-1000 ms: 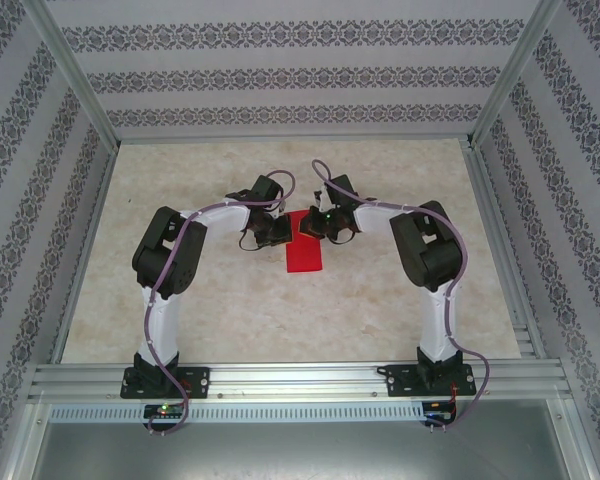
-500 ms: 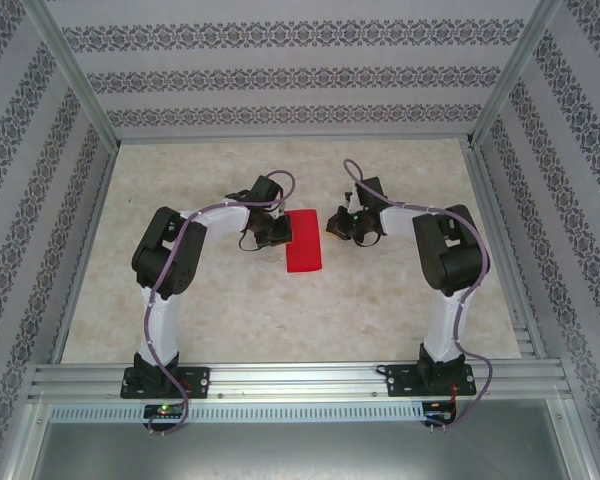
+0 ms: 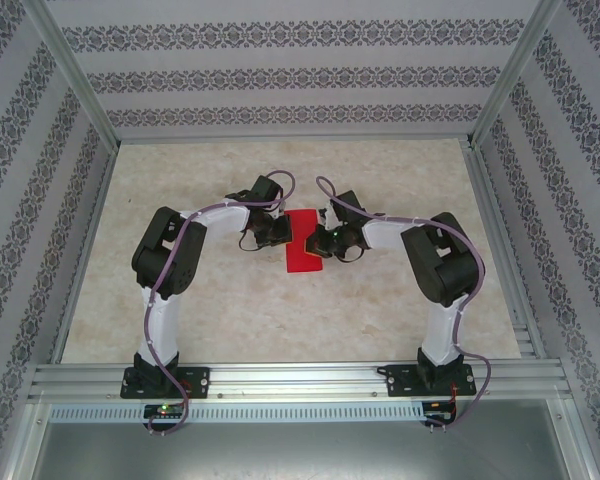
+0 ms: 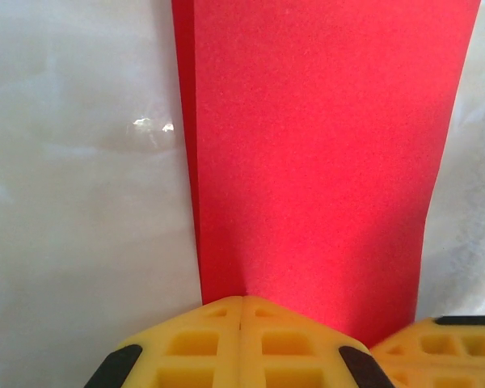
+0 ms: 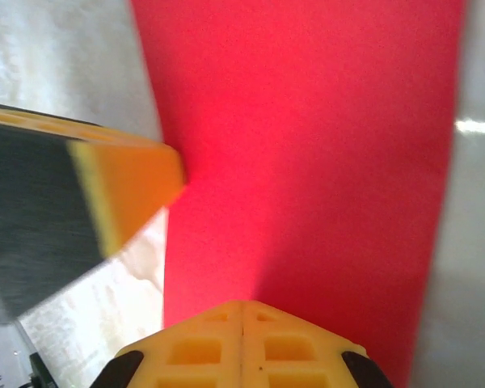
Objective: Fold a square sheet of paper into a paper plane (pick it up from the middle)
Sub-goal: Fold the square sheet of paper in half at the center of the table, then rotate the square sheet of paper at the center of the table, then first fold in half a square sheet of paper at the center of the table.
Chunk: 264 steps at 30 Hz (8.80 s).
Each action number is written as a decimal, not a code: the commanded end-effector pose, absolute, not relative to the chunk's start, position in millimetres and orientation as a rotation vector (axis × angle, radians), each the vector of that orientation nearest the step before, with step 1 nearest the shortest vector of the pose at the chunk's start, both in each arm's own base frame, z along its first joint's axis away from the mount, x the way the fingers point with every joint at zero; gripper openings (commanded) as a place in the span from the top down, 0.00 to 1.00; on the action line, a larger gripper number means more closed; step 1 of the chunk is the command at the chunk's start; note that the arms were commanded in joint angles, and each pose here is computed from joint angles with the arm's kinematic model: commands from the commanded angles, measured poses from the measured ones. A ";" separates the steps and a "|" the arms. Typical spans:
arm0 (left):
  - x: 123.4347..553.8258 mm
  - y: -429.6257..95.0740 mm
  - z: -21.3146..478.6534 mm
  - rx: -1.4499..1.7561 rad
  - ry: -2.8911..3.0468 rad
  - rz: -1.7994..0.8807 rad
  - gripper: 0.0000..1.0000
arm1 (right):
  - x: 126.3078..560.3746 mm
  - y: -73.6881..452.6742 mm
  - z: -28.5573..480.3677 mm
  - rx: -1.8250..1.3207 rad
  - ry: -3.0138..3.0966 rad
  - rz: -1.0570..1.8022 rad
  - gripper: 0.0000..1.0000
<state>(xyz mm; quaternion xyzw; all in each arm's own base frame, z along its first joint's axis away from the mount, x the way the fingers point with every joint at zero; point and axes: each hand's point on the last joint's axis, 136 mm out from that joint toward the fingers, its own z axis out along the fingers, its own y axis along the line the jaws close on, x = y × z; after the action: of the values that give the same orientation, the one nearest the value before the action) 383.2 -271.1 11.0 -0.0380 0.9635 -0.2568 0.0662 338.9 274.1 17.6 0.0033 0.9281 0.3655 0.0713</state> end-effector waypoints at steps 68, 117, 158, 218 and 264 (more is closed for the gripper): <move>333.9 -265.4 90.0 -0.320 2.629 -1.014 0.65 | 396.6 187.2 10.3 0.423 2.821 0.320 0.87; 296.3 -344.7 29.0 -0.327 2.576 -1.096 1.00 | 300.4 247.5 23.3 0.435 2.611 1.017 1.00; 284.4 -301.6 -14.8 -0.556 2.710 -0.780 1.00 | 294.5 217.5 -3.4 0.535 2.632 0.961 1.00; 318.2 -339.2 17.7 -0.445 2.581 -1.035 1.00 | 310.3 222.0 -4.3 0.530 2.641 0.966 1.00; 343.2 -194.8 85.2 -0.382 2.579 -0.468 0.65 | 336.5 236.7 53.5 0.045 2.677 0.668 0.92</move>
<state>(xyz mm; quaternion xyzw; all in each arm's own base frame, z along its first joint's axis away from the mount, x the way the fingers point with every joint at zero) 346.0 -215.2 75.6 -0.1796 0.9301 -0.2063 0.2451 337.3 229.5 38.9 0.0852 0.9393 0.2826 0.1748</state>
